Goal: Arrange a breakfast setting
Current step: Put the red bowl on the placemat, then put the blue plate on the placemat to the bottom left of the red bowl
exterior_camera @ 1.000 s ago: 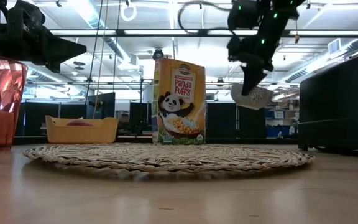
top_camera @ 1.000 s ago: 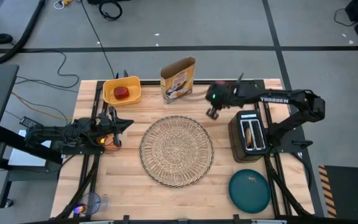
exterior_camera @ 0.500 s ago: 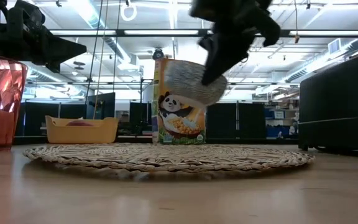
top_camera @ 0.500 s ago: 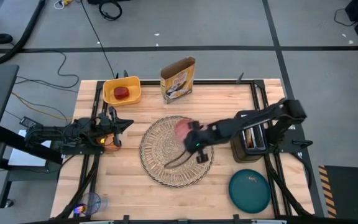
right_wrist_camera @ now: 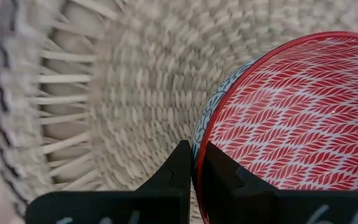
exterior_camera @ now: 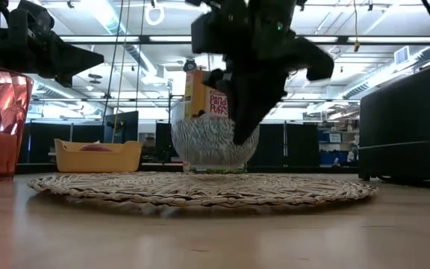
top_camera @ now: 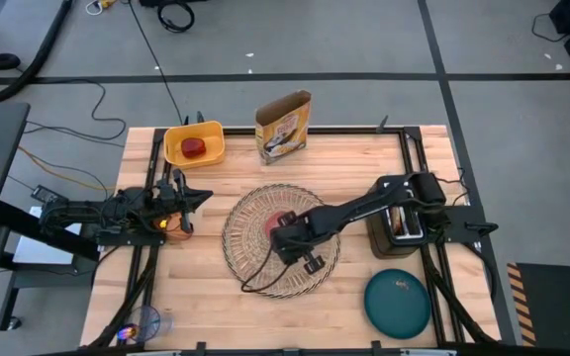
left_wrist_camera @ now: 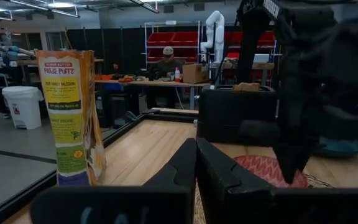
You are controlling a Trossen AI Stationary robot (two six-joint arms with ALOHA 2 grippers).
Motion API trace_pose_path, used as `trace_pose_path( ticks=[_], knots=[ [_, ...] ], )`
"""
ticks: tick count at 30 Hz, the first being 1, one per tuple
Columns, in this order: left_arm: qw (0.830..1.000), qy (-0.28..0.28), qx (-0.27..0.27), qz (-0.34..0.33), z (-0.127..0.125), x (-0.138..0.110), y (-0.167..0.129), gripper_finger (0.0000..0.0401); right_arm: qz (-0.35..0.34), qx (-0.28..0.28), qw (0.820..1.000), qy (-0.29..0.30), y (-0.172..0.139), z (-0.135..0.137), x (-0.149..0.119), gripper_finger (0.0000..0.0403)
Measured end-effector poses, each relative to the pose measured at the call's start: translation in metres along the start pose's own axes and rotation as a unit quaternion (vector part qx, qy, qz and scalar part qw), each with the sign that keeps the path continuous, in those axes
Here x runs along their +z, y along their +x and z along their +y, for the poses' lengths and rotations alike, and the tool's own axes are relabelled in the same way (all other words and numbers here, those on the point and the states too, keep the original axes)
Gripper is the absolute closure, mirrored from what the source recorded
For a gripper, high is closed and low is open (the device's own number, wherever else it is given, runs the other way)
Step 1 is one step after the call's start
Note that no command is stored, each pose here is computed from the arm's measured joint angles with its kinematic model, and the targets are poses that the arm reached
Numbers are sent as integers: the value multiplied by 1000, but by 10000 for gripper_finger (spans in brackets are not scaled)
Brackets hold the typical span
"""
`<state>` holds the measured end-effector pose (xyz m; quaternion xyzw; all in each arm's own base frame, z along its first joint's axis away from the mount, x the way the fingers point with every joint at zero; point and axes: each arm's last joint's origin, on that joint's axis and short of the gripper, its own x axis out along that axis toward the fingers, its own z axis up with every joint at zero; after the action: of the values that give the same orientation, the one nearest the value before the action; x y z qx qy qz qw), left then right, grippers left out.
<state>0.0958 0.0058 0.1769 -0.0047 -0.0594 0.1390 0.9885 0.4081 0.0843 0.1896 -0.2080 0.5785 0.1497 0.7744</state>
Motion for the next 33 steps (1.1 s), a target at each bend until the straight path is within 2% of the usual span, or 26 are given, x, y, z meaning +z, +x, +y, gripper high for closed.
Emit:
trace_pose_path(
  ticks=[5, 10, 18, 21, 25, 27, 30, 33],
  knots=[
    [1000, 0, 0, 0, 0, 0, 0, 385, 9, -5, 1000, 10, 9, -6, -2, 376],
    [1000, 0, 0, 0, 0, 0, 0, 385, -1, -10, 999, 33, 7, -9, -1, 356],
    [1000, 0, 0, 0, 0, 0, 0, 385, -5, -11, 998, 67, 6, -9, 0, 347],
    [1000, 0, 0, 0, 0, 0, 0, 385, -1, 2, 996, 84, 2, -8, 1, 335],
    [1000, 0, 0, 0, 0, 0, 0, 385, -7, 17, 995, 103, -16, -10, 8, 307],
    [1000, 0, 0, 0, 0, 0, 0, 385, -15, 8, 993, 118, -32, -12, 9, 292],
    [1000, 0, 0, 0, 0, 0, 0, 385, -5, -44, 983, 176, -62, -14, 1, 277],
    [1000, 0, 0, 0, 0, 0, 0, 385, 27, -105, 960, 258, -93, -13, -17, 277]
  ],
)
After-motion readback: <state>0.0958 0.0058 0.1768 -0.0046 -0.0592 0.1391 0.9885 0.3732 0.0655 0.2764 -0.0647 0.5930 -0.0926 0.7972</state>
